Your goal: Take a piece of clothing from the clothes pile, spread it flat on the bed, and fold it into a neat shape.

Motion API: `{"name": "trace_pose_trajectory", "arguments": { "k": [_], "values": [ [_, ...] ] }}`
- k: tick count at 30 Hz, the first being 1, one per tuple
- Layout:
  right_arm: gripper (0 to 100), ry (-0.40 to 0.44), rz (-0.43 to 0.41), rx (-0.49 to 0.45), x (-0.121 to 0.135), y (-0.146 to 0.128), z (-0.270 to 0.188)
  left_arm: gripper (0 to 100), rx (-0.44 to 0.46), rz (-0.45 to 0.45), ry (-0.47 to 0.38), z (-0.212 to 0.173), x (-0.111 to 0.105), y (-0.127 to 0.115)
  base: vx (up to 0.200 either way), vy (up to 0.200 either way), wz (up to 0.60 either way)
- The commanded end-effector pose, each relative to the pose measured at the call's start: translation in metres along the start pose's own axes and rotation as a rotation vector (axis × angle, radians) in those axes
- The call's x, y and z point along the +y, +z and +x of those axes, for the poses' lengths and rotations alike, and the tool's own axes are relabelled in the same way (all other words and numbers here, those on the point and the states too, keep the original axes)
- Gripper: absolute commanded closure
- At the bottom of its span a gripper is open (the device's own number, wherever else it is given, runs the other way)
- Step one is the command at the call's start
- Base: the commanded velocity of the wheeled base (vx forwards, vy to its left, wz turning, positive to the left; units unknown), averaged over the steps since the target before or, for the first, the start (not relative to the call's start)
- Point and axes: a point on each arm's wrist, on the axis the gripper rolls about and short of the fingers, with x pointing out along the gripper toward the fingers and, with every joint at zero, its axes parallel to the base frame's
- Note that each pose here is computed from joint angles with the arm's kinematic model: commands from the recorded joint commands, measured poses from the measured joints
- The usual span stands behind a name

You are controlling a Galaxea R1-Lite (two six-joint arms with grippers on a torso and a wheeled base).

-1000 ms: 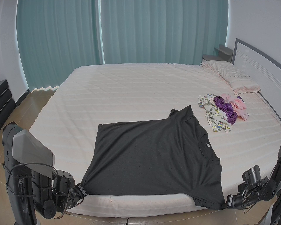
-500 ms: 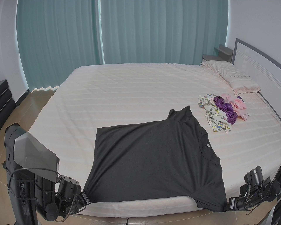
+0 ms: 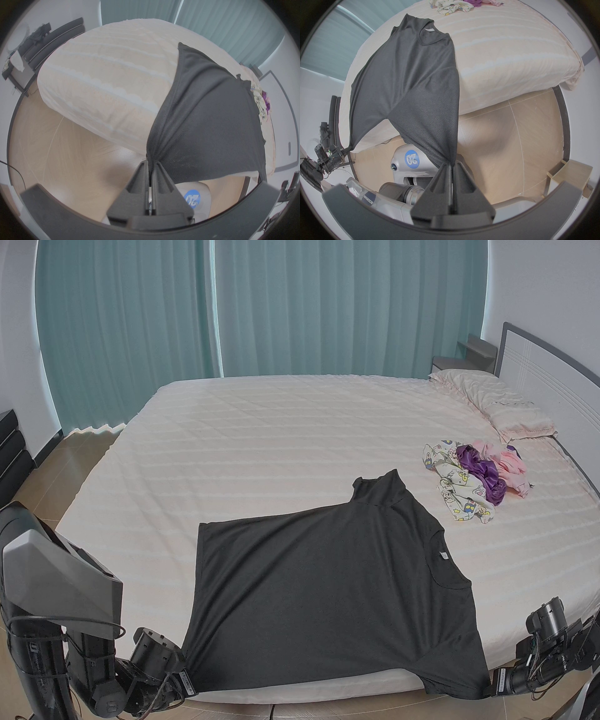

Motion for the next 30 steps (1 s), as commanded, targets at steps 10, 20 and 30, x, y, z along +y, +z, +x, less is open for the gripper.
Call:
{"name": "trace_pose_trajectory", "arguments": {
  "k": [10, 20, 30],
  "values": [
    [100, 0.078, -0.013, -0.166, 0.007, 0.016, -0.015, 100, -0.085, -0.020, -0.117, -0.014, -0.010, 0.015, 0.000, 0.000, 0.00],
    [100, 0.135, 0.018, -0.328, 0.019, 0.057, -0.030, 100, -0.176, -0.078, -0.219, -0.015, -0.019, 0.048, 0.000, 0.000, 0.00],
    [100, 0.170, 0.035, -0.445, 0.028, 0.089, -0.044, 100, -0.176, -0.125, -0.209, -0.023, -0.029, 0.080, 0.000, 0.000, 0.00]
  ]
}}
